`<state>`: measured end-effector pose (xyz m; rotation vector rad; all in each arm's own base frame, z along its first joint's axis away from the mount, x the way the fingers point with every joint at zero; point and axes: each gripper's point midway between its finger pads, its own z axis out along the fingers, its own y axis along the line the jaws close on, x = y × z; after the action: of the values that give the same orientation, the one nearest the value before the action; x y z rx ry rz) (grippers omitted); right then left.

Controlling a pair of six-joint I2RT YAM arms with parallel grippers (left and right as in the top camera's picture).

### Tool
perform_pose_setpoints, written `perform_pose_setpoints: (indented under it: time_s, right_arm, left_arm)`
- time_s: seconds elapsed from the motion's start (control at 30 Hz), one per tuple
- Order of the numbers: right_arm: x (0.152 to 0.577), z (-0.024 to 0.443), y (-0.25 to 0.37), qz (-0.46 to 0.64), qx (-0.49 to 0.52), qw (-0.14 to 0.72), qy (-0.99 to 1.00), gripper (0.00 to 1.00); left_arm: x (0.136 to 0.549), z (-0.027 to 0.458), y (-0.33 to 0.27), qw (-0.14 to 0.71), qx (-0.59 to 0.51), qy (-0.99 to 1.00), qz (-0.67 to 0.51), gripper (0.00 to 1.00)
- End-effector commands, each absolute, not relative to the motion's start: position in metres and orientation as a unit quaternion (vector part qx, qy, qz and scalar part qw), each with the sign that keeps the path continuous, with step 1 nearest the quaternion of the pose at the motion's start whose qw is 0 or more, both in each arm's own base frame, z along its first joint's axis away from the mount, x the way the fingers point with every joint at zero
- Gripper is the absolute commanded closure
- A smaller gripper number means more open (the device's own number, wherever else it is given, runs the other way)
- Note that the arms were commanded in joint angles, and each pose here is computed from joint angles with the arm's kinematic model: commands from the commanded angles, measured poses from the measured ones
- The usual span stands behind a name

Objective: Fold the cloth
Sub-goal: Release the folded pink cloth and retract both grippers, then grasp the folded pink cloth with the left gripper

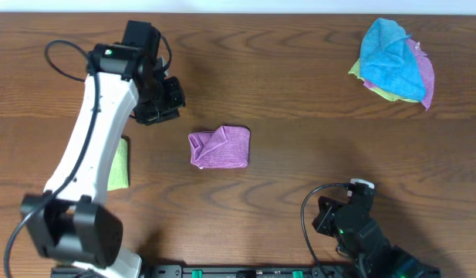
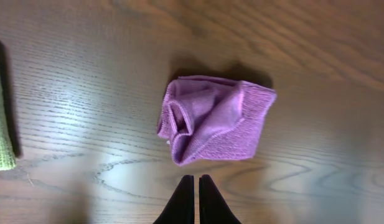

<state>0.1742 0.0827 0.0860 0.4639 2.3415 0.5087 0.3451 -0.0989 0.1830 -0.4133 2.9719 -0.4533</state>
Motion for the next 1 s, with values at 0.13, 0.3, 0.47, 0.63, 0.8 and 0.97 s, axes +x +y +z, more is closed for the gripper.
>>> perform_pose_setpoints:
  time_s: [0.13, 0.3, 0.47, 0.63, 0.8, 0.97]
  right_arm:
    - [0.190, 0.086, 0.050, 0.130, 0.228, 0.409, 0.874, 0.82]
    - [0.197, 0.098, 0.020, 0.063, 0.259, 0.463, 0.845, 0.01]
    - [0.198, 0.109, -0.005, 0.002, 0.282, 0.503, 0.817, 0.01]
    - [0.196, 0.106, -0.004, 0.002, 0.277, 0.495, 0.823, 0.01]
    - [0.195, 0.100, 0.005, 0.024, 0.269, 0.479, 0.835, 0.01]
    - [0.194, 0.096, 0.014, 0.044, 0.260, 0.463, 0.846, 0.01]
  left_arm:
    - [0.343, 0.225, -0.097, 0.115, -0.145, 0.968, -0.169, 0.94]
    - [0.338, 0.231, -0.096, 0.121, -0.157, 0.965, -0.173, 0.94]
    - [0.327, 0.216, -0.095, 0.094, -0.180, 0.965, -0.167, 0.94]
    - [0.301, 0.192, -0.091, 0.077, -0.210, 0.961, -0.164, 0.94]
    - [0.275, 0.173, -0.087, 0.106, -0.254, 0.943, -0.188, 0.82]
    - [0.255, 0.145, -0.093, 0.111, -0.302, 0.918, -0.234, 0.65]
